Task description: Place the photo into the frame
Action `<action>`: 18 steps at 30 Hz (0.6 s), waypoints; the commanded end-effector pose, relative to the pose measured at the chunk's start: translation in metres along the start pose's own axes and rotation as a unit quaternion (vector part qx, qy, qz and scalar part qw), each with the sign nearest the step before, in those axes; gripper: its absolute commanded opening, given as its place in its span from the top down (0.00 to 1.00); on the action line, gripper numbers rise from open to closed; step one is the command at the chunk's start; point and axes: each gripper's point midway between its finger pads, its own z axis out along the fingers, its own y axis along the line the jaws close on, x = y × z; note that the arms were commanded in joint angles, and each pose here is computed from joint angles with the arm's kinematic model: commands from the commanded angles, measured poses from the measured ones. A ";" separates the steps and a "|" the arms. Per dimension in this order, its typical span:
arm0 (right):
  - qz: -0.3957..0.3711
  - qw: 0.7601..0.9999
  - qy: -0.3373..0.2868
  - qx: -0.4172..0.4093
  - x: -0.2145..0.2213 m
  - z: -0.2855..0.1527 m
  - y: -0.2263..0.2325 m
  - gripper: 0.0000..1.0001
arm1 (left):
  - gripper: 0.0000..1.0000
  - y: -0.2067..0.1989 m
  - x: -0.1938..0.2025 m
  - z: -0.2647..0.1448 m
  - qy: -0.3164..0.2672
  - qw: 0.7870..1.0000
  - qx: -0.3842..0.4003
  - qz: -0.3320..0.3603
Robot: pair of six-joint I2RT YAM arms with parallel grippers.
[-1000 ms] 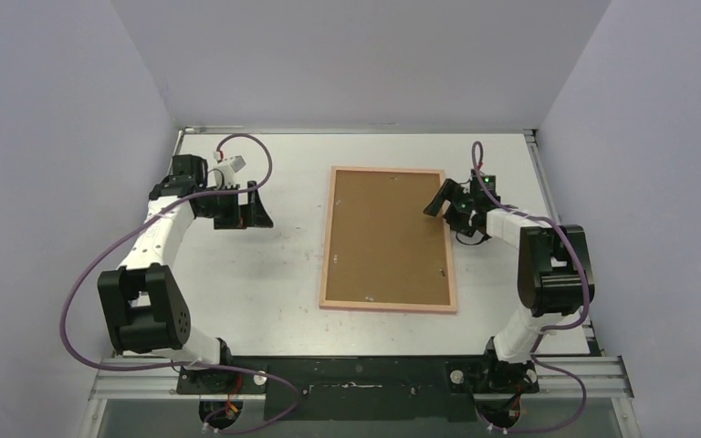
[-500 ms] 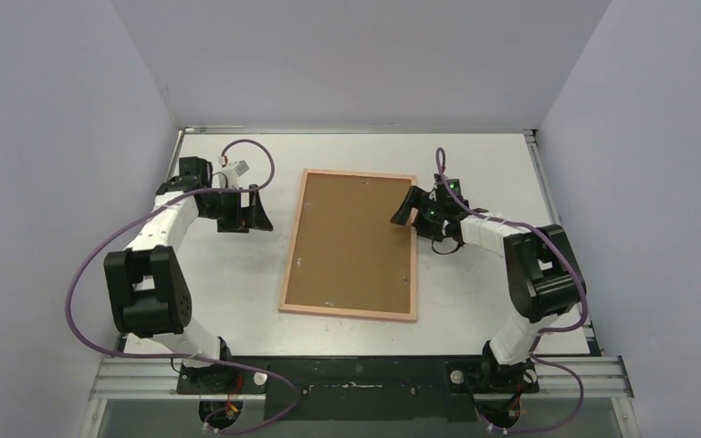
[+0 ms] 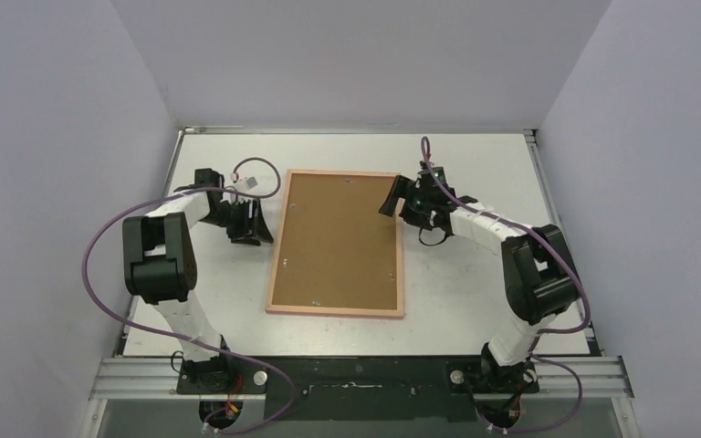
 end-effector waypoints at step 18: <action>-0.117 0.962 0.007 -0.248 0.130 -0.002 0.212 0.05 | 0.81 -0.019 0.024 0.016 0.013 0.998 0.049 0.025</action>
